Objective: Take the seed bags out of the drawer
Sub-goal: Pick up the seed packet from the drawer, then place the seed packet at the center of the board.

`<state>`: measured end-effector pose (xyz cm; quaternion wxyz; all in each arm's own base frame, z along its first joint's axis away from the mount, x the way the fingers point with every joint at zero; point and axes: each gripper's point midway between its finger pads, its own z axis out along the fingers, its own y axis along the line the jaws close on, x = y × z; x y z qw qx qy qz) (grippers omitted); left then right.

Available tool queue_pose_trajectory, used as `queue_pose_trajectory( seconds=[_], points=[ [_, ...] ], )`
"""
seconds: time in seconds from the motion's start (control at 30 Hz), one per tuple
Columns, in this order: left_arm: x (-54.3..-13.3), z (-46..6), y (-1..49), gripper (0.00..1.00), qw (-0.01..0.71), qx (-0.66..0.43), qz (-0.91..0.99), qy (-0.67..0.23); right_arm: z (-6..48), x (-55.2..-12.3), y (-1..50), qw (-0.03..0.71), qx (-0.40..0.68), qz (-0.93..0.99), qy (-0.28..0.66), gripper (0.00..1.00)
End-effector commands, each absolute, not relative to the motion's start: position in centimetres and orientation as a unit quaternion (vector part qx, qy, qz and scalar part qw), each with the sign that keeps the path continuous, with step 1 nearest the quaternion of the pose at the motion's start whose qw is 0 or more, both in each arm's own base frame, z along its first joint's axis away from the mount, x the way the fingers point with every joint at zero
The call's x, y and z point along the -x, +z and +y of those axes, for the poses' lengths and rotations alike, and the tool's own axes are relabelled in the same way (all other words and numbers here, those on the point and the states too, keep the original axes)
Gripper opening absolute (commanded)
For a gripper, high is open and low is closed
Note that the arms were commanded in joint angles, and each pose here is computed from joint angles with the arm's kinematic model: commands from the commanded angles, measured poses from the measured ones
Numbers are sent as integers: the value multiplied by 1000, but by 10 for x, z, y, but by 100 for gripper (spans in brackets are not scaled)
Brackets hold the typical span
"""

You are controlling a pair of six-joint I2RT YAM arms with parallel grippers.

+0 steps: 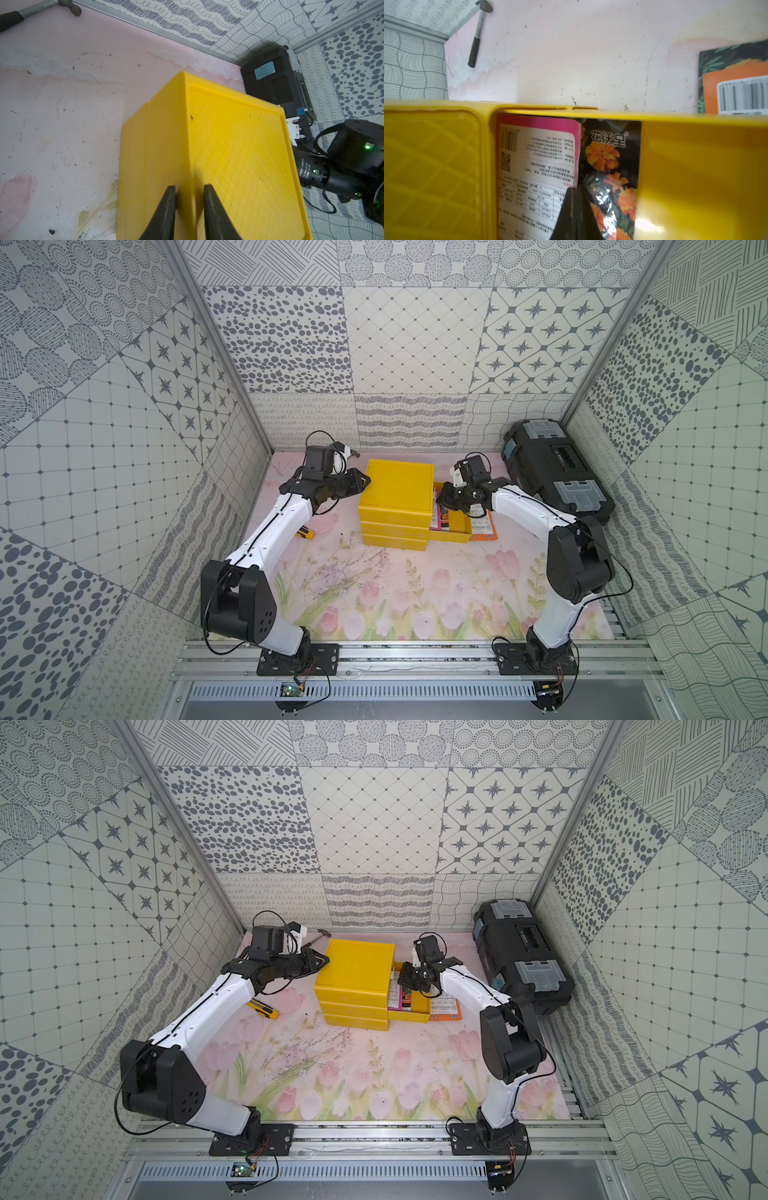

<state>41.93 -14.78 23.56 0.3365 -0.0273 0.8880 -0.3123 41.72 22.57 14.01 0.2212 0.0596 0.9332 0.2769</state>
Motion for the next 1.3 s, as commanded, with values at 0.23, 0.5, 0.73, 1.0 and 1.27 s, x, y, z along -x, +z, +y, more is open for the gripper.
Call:
queue_pose_trajectory(
  seconds=[0.23, 0.5, 0.73, 1.0, 1.27],
  points=[
    [-376, -142, 185, 25, 217, 51, 934, -280, 201, -413, 189, 269, -32, 931, 247, 0],
    [-377, -141, 184, 25, 217, 51, 935, -278, 165, -409, 216, 293, -37, 926, 236, 0],
    [-377, -140, 184, 25, 216, 52, 935, -276, 134, -406, 239, 309, -51, 914, 256, 0],
    [-377, -141, 183, 26, 214, 51, 935, -277, 93, -404, 259, 332, -84, 899, 272, 0],
    [-377, -141, 183, 25, 214, 52, 935, -278, 40, -401, 273, 365, -133, 885, 256, 0]
  ],
)
